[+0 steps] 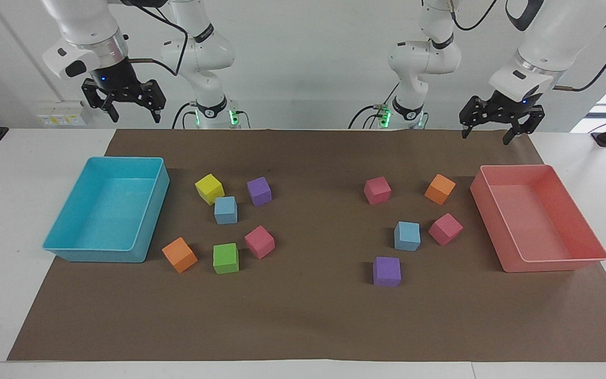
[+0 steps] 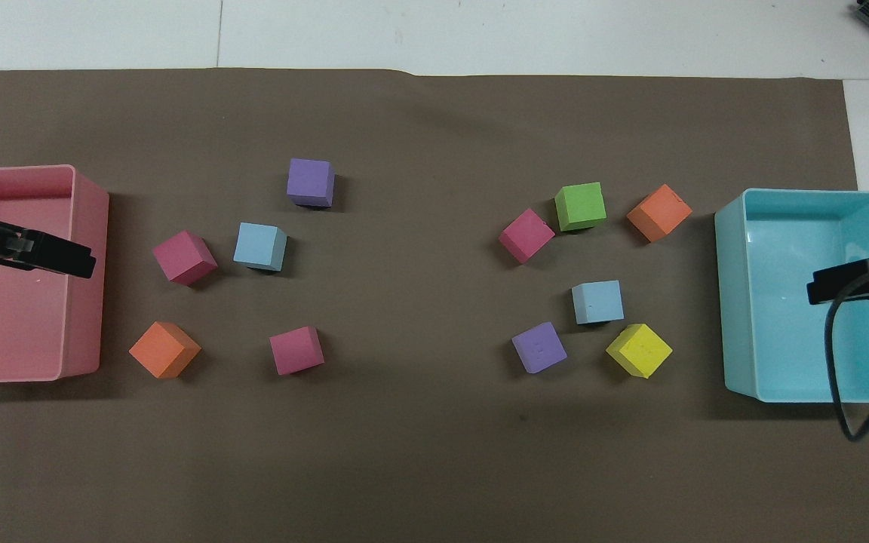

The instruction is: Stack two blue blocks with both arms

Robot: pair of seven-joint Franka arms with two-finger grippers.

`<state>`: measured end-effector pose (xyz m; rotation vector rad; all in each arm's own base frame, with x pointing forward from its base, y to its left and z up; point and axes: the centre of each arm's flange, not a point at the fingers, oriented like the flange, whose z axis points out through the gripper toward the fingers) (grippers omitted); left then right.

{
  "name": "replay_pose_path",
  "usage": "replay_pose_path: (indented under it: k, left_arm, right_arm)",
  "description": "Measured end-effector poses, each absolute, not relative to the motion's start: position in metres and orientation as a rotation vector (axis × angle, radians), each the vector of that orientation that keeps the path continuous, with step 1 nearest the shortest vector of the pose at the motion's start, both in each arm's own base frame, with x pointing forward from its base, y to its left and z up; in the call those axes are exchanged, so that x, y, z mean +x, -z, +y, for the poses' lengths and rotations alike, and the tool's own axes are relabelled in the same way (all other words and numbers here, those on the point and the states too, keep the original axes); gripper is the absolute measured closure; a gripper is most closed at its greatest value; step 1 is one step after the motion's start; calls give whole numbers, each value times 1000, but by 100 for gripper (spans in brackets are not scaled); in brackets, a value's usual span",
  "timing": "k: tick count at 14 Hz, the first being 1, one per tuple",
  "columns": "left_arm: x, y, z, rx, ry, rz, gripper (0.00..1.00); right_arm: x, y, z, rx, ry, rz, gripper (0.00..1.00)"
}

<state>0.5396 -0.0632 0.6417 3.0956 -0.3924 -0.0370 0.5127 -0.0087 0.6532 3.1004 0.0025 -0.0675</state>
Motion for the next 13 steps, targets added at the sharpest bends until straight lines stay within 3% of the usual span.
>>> replay_pose_path:
  k: [13]
  left_arm:
    - [539,-642,-65,3095,36,-398,0]
  right_arm:
    - [513,-653,-9,3100,69,3,0]
